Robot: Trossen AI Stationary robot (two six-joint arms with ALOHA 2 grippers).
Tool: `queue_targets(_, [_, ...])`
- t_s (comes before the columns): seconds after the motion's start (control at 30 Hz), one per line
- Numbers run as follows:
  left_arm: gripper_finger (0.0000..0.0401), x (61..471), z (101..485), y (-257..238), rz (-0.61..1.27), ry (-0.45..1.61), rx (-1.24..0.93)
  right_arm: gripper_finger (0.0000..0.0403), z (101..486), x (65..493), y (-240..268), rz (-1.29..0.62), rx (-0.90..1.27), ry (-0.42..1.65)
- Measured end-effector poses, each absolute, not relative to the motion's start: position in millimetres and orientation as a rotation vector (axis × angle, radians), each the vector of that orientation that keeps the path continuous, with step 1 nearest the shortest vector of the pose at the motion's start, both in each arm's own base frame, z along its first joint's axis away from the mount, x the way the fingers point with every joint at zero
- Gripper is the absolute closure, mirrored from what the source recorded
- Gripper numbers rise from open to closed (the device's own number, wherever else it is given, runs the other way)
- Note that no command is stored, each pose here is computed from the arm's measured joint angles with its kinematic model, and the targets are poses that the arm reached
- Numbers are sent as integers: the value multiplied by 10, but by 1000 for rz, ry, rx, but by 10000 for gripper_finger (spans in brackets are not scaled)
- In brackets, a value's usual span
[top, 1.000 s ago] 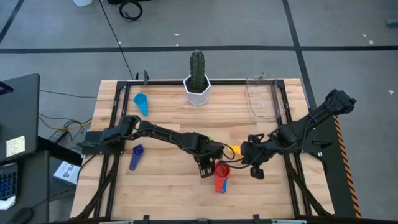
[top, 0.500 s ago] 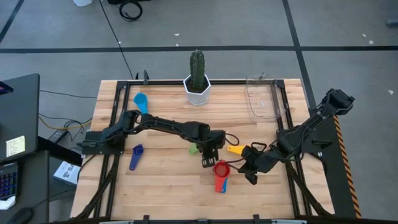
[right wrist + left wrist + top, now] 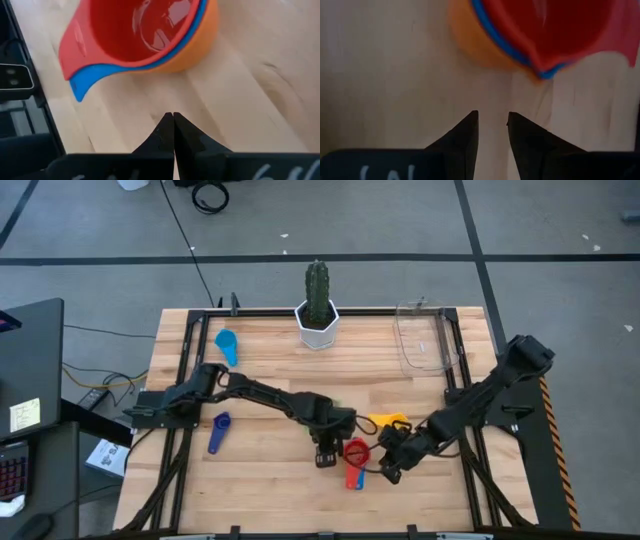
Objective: Nest measuring cups in basket
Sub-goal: Stack the red measuring cup on top of the blue measuring cups
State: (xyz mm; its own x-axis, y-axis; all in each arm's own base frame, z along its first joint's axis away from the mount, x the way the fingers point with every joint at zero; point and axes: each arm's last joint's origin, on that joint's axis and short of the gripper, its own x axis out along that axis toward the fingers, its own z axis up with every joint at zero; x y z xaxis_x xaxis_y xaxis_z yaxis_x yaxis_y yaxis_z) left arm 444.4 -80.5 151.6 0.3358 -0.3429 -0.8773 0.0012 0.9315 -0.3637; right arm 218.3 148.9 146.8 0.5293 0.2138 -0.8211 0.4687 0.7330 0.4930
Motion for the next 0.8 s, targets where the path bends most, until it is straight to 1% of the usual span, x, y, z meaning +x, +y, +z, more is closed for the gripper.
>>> queue_targets(0.1, [292,4485,1530,-846,-222,1164,-360,403,1401,2255,1476,-147,773,1042])
queue_targets(0.27, [292,4586,1615,-968,-313,1043,-458,403,1322,2409,1446,-61,804,1036])
queue_targets(0.33, [292,4590,1626,-1022,-327,1031,-478,403,1293,2451,1436,-30,804,1038])
queue_targets(0.47, [292,4577,1625,-1095,-326,1041,-512,403,1259,2513,1409,35,796,1045])
queue_targets(0.7, [292,4549,1624,-1223,-319,1041,-495,403,1252,2547,1342,56,745,1037])
queue_targets(0.8, [292,4524,1603,-1209,-282,1071,-481,403,1253,2572,1297,56,725,1024])
